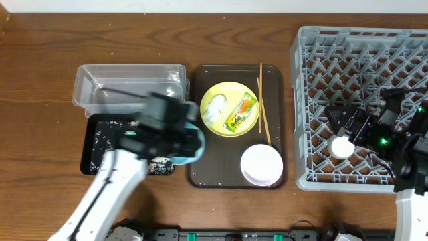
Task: Sort waste into correct bins and load items into the dishwasher rack
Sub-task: 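Set the empty blue bowl back on the brown tray with the left gripper, then pick the white tissue off the yellow plate and drop it in the clear bin, then pick the snack wrapper off the plate and drop it in the clear bin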
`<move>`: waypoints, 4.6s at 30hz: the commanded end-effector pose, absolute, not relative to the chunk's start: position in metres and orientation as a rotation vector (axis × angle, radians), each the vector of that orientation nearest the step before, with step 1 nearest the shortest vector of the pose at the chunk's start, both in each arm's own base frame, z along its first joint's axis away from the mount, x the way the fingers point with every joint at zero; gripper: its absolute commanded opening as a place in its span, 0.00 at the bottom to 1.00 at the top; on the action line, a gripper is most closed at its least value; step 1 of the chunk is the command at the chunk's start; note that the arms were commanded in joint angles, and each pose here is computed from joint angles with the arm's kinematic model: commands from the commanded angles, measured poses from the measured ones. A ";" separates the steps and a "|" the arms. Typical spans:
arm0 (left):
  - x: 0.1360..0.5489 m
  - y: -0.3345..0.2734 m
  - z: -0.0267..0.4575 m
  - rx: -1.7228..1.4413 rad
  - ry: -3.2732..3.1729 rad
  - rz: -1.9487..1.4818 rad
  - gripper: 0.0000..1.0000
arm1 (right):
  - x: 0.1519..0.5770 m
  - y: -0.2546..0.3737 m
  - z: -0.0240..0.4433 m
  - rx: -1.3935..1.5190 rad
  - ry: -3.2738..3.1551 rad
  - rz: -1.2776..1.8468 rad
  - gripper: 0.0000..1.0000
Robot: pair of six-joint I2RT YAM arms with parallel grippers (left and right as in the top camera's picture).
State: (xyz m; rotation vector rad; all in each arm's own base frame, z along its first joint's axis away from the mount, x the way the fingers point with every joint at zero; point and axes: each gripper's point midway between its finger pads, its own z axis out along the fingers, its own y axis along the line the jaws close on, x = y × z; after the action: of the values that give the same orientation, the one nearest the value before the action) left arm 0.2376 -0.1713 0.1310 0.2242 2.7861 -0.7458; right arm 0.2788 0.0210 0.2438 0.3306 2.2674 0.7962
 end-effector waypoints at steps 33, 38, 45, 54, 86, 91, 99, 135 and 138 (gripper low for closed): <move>0.355 -0.206 0.103 0.367 2.531 -0.120 0.56 | 0.279 0.019 0.243 0.329 2.280 0.786 0.94; 0.378 -0.209 0.063 0.368 2.564 -0.174 0.56 | 0.281 0.019 0.239 0.338 2.293 0.791 0.94; 0.377 -0.218 0.014 0.434 2.621 -0.141 0.44 | 0.282 0.018 0.230 0.367 2.330 0.810 0.94; 0.383 -0.219 0.072 0.414 2.563 -0.156 0.06 | 0.281 0.019 0.228 0.352 2.340 0.807 0.93; 0.352 -0.250 0.064 0.757 2.603 -0.167 0.58 | 0.278 0.017 0.223 0.374 2.361 0.791 0.93; 0.355 -0.264 0.032 0.778 2.616 -0.160 0.58 | 0.278 0.017 0.223 0.376 2.363 0.788 0.93; 0.352 -0.263 0.027 0.787 2.632 -0.151 0.06 | 0.278 0.017 0.223 0.376 2.363 0.788 0.93; 0.382 -0.076 0.191 -0.064 2.498 -0.141 0.63 | 0.278 0.016 0.222 0.338 2.366 0.767 0.95; 0.373 -0.085 0.210 -0.010 2.456 -0.159 0.63 | 0.278 0.014 0.221 0.341 2.371 0.751 0.95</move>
State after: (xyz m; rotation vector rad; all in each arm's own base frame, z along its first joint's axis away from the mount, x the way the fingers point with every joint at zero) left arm 0.3798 -0.0779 0.1888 -0.0684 2.5050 -0.1367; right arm 0.2759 0.0169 0.2176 0.3721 2.3769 0.7823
